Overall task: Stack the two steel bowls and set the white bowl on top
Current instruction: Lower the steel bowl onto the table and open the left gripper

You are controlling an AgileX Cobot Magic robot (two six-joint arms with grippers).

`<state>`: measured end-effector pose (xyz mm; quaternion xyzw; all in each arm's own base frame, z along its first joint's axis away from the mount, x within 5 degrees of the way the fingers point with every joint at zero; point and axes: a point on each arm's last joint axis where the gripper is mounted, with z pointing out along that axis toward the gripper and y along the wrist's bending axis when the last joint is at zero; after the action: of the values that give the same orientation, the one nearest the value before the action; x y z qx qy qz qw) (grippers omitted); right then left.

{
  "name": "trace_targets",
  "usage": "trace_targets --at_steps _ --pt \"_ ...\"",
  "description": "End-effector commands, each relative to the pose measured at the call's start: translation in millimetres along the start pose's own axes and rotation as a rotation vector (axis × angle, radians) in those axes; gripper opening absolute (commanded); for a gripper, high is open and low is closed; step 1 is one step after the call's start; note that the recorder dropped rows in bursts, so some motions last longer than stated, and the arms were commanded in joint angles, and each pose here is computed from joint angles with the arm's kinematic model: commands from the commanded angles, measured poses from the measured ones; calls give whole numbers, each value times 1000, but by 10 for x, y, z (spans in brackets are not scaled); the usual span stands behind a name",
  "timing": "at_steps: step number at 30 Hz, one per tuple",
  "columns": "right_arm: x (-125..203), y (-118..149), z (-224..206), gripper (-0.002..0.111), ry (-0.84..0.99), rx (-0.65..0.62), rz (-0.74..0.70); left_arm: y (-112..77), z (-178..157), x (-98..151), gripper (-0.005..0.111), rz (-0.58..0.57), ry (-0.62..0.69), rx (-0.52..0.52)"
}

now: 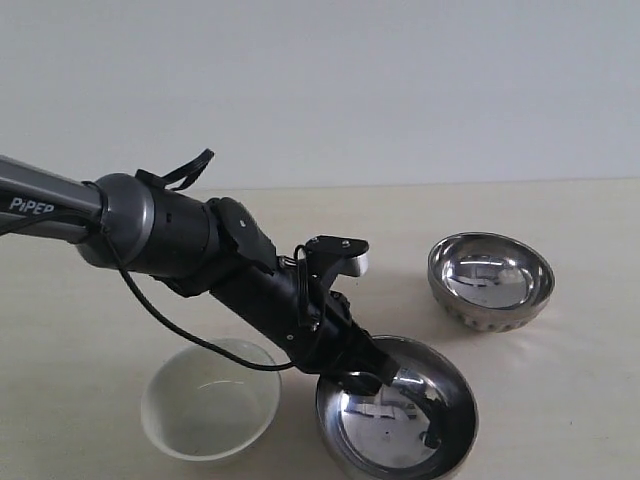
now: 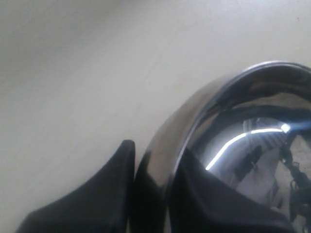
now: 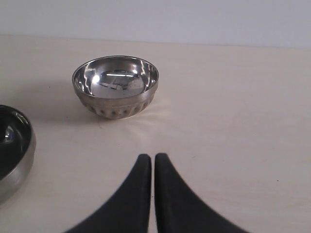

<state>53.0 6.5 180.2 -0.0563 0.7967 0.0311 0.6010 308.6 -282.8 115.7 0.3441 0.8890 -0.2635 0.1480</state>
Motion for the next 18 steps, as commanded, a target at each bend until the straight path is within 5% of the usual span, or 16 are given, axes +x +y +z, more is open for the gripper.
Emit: trace_targets --at_steps 1,7,18 --pt "-9 -5 -5 0 -11 6 -11 15 39 -18 4 4 -27 -27" --pt "-9 -5 -5 0 -11 6 -11 74 30 -82 4 22 -91 -95" --pt "-9 -5 -5 0 -11 6 -11 42 35 -51 4 22 -58 -58"
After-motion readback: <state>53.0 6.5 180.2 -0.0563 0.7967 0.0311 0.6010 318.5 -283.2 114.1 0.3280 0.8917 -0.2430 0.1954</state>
